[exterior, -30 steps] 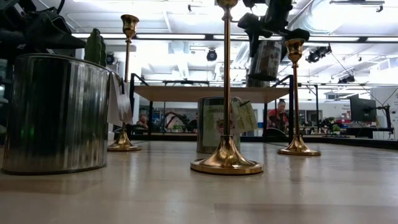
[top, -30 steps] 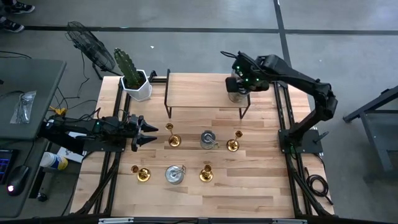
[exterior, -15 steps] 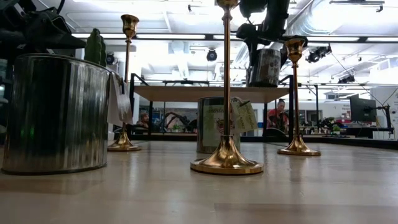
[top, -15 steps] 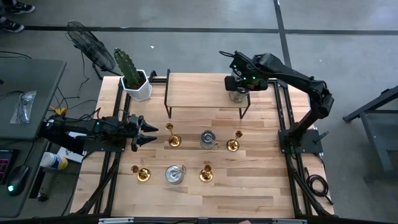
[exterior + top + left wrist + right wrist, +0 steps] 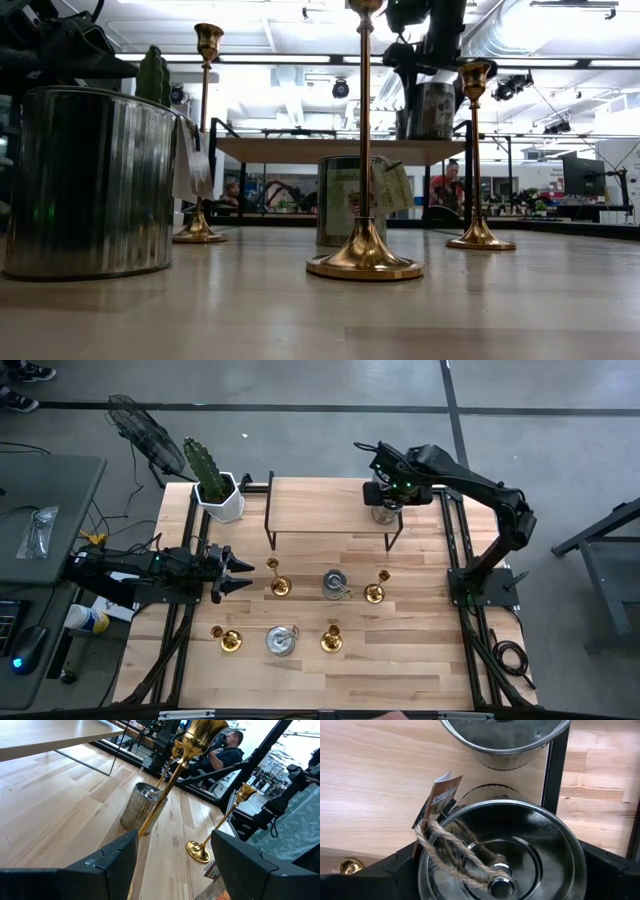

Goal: Pick & Place candle stick holders
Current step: Align the silver scented candle with the other silver scented candle on the shelf

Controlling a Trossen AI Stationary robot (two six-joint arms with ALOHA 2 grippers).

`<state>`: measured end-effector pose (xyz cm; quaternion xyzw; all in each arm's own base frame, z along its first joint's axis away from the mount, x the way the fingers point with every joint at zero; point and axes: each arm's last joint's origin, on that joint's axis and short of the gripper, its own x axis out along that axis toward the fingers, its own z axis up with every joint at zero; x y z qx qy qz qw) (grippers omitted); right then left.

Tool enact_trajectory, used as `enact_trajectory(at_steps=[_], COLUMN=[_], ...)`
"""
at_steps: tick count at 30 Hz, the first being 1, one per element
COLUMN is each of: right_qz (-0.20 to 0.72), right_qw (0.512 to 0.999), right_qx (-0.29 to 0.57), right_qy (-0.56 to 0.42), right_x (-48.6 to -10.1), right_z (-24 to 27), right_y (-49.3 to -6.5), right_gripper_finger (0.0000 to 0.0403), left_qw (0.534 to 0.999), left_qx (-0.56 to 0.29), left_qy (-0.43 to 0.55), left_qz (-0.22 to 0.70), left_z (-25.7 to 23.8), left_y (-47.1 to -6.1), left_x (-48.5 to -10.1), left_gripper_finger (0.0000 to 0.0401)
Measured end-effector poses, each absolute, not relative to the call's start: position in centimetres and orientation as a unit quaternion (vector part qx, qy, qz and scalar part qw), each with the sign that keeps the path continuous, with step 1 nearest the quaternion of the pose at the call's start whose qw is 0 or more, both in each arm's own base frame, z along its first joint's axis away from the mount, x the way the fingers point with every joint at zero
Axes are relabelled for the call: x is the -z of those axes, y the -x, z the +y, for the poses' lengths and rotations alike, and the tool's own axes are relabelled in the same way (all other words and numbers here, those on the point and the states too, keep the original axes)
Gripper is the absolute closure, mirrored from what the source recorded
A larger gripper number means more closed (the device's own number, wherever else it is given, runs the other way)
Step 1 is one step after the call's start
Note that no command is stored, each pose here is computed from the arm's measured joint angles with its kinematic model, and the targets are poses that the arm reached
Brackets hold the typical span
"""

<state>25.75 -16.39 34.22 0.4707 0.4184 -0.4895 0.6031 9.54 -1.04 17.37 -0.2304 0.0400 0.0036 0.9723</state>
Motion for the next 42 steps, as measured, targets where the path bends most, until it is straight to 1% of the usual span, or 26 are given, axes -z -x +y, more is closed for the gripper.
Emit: enact_trajectory(at_steps=[8,23,27,31,42], right_qz=[0.429,0.442,0.432,0.432,0.426], right_qw=[0.603,0.621,0.632,0.630,0.633], right_qx=[0.485,0.470,0.470,0.471,0.471], right_qy=[-0.465,-0.445,-0.439,-0.440,-0.442], right_x=[-33.70,-33.73,-33.80,-33.79,-34.34], right_z=[-16.62,-16.67,-17.00,-17.11,-16.83], right_y=[-26.15,-26.22,-26.32,-26.23,-25.79], right_gripper_finger=[0.0038,0.0032,0.0019,0.0005,0.0005], left_qw=[0.972,0.972,0.972,0.972,0.972], left_qx=[-0.004,-0.004,-0.004,-0.004,-0.004], left_qy=[0.231,0.230,0.230,0.230,0.230], left_qz=[0.039,0.040,0.040,0.040,0.040], left_z=[-1.04,-1.04,-1.04,-1.04,-1.04], left_y=[-9.54,-9.54,-9.54,-9.54,-9.54], left_x=[-17.38,-17.38,-17.37,-17.38,-17.38], left_gripper_finger=[0.0155,0.0155,0.0155,0.0155,0.0155])
